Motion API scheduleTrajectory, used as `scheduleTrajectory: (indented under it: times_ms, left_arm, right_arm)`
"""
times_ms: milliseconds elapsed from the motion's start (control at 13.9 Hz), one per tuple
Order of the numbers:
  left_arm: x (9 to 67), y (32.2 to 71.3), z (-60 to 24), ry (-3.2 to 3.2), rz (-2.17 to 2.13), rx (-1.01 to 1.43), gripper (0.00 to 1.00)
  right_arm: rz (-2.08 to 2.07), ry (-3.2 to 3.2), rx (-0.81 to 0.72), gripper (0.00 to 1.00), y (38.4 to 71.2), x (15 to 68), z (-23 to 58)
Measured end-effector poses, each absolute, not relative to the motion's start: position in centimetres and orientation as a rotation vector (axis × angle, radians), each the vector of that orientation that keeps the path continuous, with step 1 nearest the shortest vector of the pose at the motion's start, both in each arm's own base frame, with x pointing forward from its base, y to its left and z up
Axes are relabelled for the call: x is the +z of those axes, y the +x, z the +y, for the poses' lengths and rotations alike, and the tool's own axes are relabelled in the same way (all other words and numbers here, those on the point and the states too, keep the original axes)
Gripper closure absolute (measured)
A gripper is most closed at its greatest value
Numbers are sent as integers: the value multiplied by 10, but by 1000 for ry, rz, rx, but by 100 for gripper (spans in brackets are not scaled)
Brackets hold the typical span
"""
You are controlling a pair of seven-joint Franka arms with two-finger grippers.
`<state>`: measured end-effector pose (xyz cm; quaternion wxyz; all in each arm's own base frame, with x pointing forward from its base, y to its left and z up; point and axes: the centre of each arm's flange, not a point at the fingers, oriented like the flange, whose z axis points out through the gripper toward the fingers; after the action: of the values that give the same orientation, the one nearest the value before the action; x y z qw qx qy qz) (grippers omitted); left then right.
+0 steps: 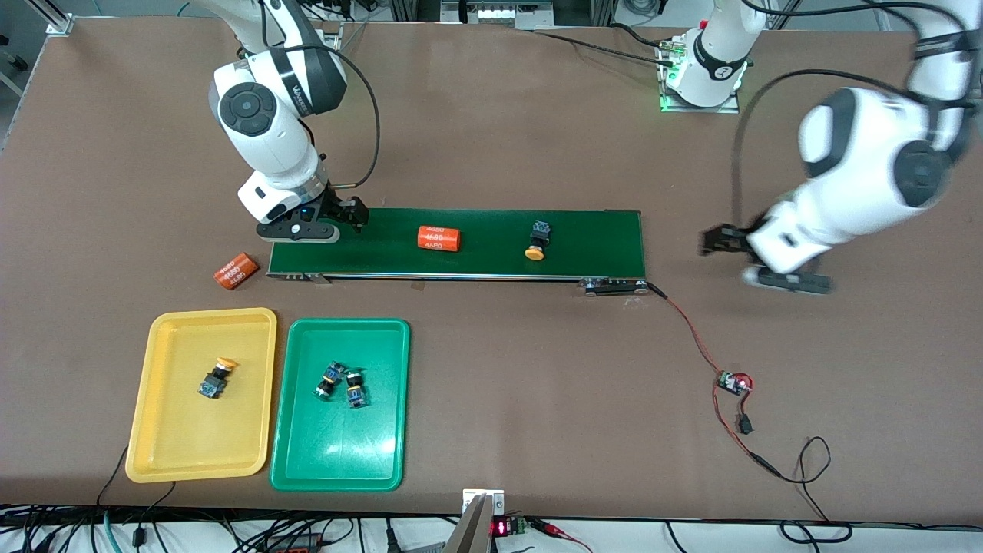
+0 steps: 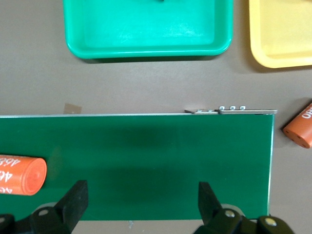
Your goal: Sort buttons by color to trays
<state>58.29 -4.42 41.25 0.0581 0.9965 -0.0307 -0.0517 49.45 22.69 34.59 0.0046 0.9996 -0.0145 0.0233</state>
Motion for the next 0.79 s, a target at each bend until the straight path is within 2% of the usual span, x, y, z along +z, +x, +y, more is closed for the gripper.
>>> scheduleTrajectory:
  times_ms: [504,792]
  left_arm:
    - [558,587,10,3058,5,-76,0]
    - [595,583,-5,3059,-2,-95,0]
  right_arm:
    - [-70,3121,41,0,496,344,218]
    - [-102,3122,53,0,505,359,183]
